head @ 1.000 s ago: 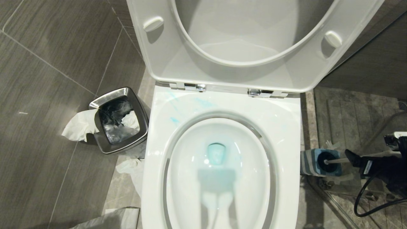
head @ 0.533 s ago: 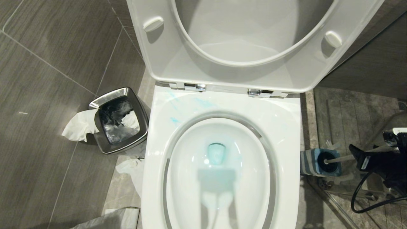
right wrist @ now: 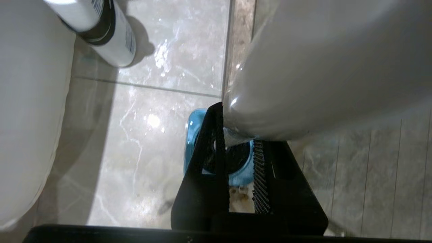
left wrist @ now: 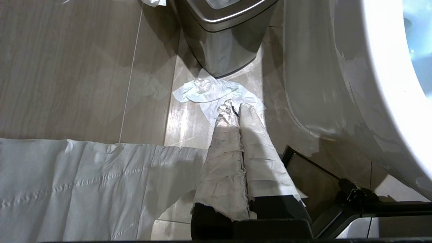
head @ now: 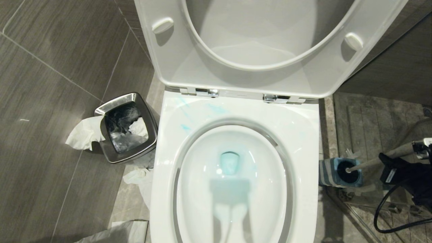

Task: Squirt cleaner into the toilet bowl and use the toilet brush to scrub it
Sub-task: Scrub the toilet bowl

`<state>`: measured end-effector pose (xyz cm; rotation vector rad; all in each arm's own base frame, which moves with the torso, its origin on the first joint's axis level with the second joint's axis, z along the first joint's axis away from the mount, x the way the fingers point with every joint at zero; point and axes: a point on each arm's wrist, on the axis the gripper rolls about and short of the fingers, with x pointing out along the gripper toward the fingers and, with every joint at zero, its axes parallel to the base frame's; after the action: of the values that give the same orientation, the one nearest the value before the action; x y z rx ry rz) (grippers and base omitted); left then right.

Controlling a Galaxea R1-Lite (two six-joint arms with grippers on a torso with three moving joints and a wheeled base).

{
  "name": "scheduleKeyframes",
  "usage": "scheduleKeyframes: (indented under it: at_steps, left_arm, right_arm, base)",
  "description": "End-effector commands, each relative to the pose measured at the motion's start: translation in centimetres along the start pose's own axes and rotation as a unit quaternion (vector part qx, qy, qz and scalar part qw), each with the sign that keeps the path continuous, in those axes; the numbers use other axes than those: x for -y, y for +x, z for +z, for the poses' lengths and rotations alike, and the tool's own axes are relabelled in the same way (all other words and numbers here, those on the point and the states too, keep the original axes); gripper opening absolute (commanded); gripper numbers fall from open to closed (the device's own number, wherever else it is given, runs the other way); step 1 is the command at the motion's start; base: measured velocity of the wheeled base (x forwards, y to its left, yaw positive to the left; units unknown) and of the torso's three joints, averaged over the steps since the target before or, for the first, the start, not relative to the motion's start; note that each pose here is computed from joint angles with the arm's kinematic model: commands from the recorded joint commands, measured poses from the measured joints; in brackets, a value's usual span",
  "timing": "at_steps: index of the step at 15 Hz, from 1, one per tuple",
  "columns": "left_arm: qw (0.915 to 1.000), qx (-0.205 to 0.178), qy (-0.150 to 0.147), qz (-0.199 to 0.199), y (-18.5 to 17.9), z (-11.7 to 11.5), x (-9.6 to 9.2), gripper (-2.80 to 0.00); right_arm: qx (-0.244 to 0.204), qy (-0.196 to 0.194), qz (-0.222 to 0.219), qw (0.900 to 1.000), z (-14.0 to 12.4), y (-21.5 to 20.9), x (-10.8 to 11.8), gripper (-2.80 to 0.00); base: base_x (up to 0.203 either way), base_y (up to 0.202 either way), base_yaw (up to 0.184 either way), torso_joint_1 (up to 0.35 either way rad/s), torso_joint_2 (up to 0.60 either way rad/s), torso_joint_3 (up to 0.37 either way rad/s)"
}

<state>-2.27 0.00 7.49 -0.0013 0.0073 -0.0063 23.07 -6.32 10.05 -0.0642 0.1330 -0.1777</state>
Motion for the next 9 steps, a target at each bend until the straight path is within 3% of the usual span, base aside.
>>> scheduleKeyframes:
  at_steps: [1, 9]
  left_arm:
    - [1.0000, -0.001, 0.000, 0.000, 0.0, 0.0, 0.0, -2.80]
    - [1.0000, -0.001, 0.000, 0.000, 0.0, 0.0, 0.0, -2.80]
  right_arm:
    - [0.000, 0.000, 0.001, 1.000, 0.0, -1.1, -0.1, -2.80]
    - [-0.005, 0.000, 0.017, 1.000, -0.1, -4.7, -0.5, -2.80]
  base:
    - [0.000, 0.000, 0.000, 0.000, 0.00, 0.000]
    - [0.000, 0.000, 0.000, 0.000, 0.00, 0.000]
